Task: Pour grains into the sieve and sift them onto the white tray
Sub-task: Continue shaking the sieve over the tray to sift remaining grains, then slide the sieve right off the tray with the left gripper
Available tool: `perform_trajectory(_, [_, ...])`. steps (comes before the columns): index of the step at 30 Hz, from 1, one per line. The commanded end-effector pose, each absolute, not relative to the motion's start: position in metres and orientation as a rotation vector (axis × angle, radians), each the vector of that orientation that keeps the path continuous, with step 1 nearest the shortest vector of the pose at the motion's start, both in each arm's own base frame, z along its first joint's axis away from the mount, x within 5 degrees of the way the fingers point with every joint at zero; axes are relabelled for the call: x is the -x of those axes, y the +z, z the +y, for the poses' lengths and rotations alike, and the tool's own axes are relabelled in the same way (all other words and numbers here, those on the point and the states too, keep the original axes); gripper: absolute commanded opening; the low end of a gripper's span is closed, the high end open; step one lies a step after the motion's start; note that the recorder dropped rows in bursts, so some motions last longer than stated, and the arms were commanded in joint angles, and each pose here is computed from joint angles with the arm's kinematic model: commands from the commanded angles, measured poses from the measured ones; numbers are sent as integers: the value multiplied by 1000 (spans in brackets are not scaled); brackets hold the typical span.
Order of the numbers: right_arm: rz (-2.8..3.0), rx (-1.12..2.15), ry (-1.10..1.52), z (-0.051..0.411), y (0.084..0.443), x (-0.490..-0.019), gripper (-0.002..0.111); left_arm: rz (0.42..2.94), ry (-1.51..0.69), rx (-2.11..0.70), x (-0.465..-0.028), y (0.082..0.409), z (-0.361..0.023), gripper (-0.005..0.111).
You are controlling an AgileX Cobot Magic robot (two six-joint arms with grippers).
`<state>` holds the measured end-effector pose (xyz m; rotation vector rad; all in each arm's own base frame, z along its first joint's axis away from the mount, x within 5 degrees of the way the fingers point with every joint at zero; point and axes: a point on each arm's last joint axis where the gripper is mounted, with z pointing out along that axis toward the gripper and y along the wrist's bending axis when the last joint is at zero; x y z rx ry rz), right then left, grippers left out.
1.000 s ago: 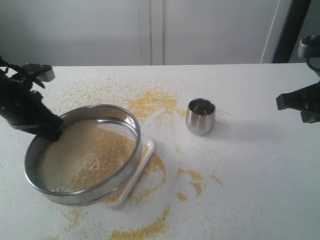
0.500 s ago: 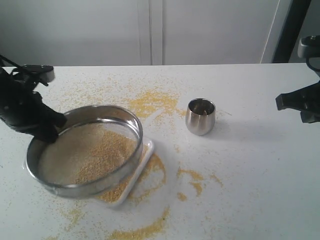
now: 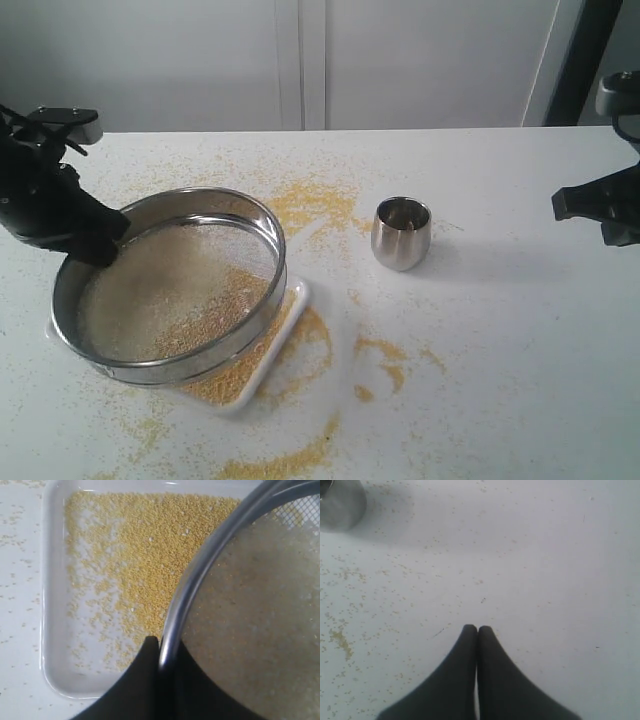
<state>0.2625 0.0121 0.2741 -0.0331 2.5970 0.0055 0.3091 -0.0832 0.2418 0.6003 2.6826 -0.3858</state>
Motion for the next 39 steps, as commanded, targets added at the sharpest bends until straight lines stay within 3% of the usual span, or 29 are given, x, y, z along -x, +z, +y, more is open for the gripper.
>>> perform_trajectory(1, [2580, 30, 1, 11, 276, -262, 0, 2652, -458, -691, -297, 254, -105, 0])
perform_trajectory(9, [2580, 30, 1, 11, 276, -262, 0, 2584, -474, -822, -286, 256, -138, 0])
perform_trajectory(20, [2580, 30, 1, 11, 276, -262, 0, 2517, -556, -1049, -271, 256, -216, 0])
perform_trajectory(39, [2580, 30, 1, 11, 276, -262, 0, 2587, -539, -1158, -313, 199, -304, 0])
